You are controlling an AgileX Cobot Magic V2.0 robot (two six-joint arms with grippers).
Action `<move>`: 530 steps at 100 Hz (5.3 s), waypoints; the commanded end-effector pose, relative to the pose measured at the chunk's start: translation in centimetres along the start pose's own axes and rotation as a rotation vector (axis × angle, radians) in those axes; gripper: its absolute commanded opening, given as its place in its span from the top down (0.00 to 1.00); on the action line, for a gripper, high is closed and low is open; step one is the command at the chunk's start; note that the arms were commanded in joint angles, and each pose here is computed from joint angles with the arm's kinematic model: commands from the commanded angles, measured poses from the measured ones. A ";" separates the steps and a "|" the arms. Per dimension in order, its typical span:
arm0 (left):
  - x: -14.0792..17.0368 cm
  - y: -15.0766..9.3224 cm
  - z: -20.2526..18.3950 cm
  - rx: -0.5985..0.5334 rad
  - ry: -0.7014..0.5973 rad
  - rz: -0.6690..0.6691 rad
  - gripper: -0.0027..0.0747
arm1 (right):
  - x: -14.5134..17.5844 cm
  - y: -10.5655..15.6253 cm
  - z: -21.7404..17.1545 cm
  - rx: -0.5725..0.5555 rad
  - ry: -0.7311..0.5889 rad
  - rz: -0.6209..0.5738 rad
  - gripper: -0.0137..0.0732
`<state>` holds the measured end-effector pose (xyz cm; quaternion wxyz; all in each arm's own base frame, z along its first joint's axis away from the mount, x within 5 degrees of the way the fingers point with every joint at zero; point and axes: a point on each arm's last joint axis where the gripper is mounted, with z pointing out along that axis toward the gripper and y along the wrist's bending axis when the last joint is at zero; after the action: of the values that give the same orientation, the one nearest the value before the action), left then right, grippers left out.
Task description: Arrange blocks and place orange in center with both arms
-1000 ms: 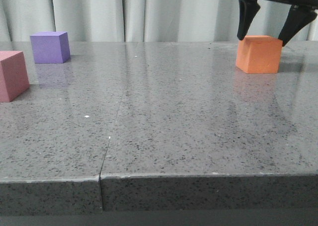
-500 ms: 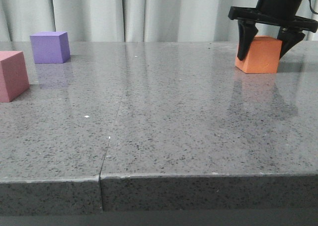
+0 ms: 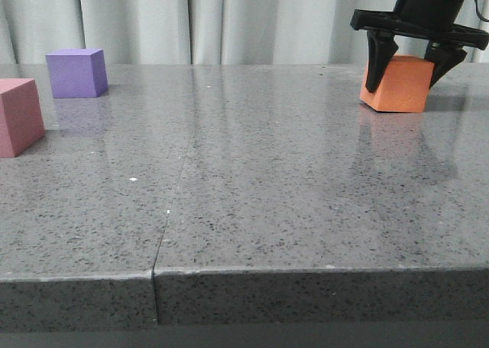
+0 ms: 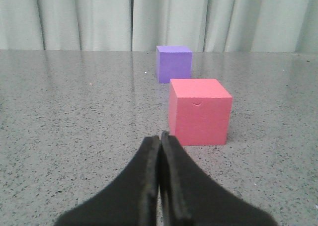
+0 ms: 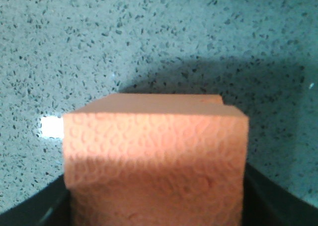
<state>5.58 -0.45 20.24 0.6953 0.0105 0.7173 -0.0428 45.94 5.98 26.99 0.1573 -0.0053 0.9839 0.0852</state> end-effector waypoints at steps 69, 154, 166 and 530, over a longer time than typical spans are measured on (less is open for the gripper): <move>0.5 0.1 0.0 -0.003 -0.063 -0.010 0.99 | 0.0 5.9 -7.9 -0.056 -0.113 0.059 0.54; 0.5 0.1 0.0 -0.003 -0.063 -0.010 0.99 | 3.7 17.5 -3.3 -0.141 -0.012 0.002 0.54; 0.5 0.1 0.0 -0.003 -0.063 -0.010 0.99 | 3.8 17.5 -2.4 -0.126 0.018 0.003 0.53; -3.6 -0.1 -0.8 0.012 -0.220 -0.099 0.99 | 35.0 -0.1 -19.4 -0.310 -0.902 -0.175 0.89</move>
<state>5.53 -0.46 21.08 0.7167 -0.0135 0.6937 -0.0702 7.27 3.52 33.07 0.5179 -0.0713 0.8289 0.1991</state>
